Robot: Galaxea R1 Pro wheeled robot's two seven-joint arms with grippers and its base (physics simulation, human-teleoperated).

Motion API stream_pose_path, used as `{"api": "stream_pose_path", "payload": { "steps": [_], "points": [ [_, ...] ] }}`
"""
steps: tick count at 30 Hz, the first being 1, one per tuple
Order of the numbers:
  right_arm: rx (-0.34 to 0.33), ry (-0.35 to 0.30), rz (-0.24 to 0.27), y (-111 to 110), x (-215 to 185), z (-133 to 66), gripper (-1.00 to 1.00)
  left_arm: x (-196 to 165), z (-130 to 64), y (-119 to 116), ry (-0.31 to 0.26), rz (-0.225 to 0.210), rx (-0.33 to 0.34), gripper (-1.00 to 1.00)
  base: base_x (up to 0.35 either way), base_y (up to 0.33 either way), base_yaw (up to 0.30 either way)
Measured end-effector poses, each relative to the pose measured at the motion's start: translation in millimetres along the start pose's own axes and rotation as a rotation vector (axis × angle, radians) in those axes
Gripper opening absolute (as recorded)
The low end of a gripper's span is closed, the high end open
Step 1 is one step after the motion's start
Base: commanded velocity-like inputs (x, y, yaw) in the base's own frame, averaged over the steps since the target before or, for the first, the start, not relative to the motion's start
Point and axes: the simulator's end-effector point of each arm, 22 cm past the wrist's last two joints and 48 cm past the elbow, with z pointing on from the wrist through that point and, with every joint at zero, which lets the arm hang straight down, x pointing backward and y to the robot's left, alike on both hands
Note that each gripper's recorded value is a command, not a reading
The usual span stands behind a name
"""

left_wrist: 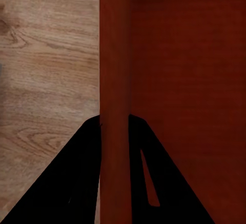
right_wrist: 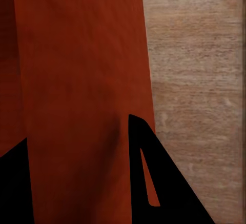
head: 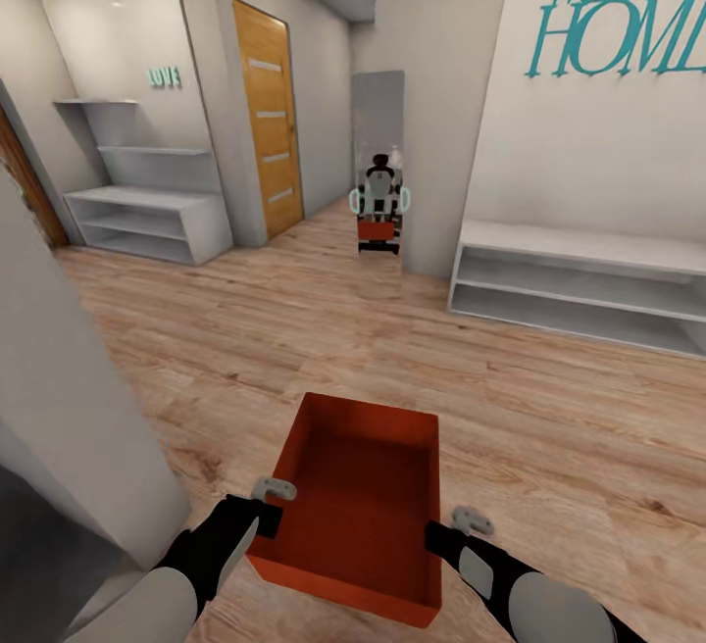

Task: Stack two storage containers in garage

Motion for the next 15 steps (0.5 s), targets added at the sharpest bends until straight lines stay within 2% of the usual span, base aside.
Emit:
{"api": "stream_pose_path", "payload": {
  "steps": [15],
  "points": [
    [0.000,0.000,0.001,-0.7,0.0,0.0,-1.00,-0.2,-0.1,-0.7,0.000,0.001,0.000,-1.00,0.298,-0.203,0.000]
  ]
}}
